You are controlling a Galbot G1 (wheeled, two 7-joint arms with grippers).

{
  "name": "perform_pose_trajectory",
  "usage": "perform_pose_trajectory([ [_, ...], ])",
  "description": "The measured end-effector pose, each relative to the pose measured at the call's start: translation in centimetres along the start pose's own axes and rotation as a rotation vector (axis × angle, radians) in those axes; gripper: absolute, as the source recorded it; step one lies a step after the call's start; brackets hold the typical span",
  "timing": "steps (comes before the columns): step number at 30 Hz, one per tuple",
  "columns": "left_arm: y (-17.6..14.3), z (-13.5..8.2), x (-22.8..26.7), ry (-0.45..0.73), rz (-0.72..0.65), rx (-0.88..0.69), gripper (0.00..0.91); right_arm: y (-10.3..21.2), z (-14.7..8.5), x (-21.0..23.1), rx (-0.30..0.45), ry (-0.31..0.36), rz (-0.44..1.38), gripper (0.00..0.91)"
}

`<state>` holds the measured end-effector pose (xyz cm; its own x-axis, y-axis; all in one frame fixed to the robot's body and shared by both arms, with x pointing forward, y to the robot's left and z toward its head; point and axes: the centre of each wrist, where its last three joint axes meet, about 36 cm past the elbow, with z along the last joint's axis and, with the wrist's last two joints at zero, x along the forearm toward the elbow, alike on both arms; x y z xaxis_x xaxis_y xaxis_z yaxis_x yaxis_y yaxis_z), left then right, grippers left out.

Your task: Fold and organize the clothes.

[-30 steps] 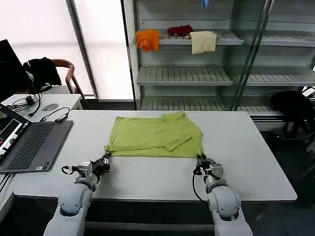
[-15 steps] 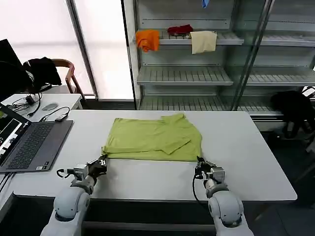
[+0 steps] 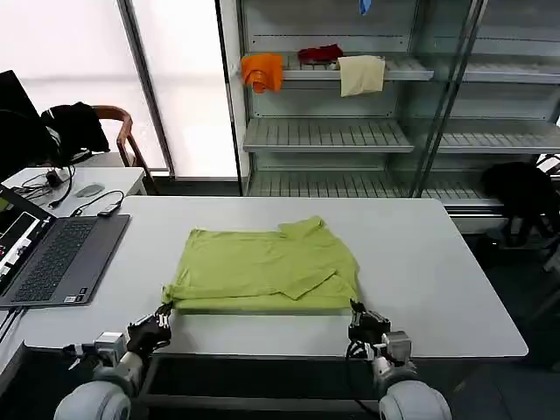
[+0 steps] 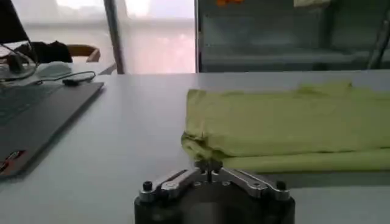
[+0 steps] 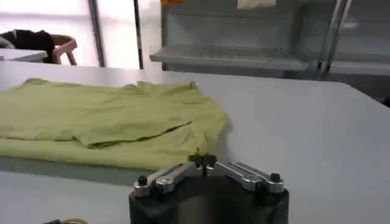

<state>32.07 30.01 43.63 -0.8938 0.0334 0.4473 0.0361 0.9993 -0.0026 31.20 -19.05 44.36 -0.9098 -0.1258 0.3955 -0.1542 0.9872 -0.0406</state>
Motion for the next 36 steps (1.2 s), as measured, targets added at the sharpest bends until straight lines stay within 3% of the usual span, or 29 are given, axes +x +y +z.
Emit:
perform_pose_trajectory([
  [8,-0.3,1.4,2.3,0.046,-0.004,0.013,0.02,0.8,1.3,2.2,0.018,0.051,-0.013,0.0],
  [9,-0.4,1.5,2.5,0.05,-0.003,0.014,0.171,0.9,1.3,2.4,0.019,0.052,-0.013,0.0],
  [10,-0.4,1.5,2.6,0.053,-0.003,0.014,0.655,1.0,1.4,2.5,0.021,0.055,-0.012,0.0],
  [11,-0.5,1.5,2.7,0.053,-0.004,0.013,0.907,1.0,1.4,2.6,0.022,0.057,-0.008,0.907],
  [17,-0.8,1.3,3.3,0.044,-0.007,0.022,0.907,1.0,1.1,2.9,0.034,0.045,0.017,0.907],
  [25,-0.5,0.7,2.7,0.028,-0.039,0.001,0.907,0.7,-0.8,2.1,0.056,-0.025,0.054,0.907],
  [36,1.0,-0.3,-0.6,0.006,-0.058,-0.041,0.907,0.6,-3.8,-2.4,0.028,-0.124,0.052,0.907],
])
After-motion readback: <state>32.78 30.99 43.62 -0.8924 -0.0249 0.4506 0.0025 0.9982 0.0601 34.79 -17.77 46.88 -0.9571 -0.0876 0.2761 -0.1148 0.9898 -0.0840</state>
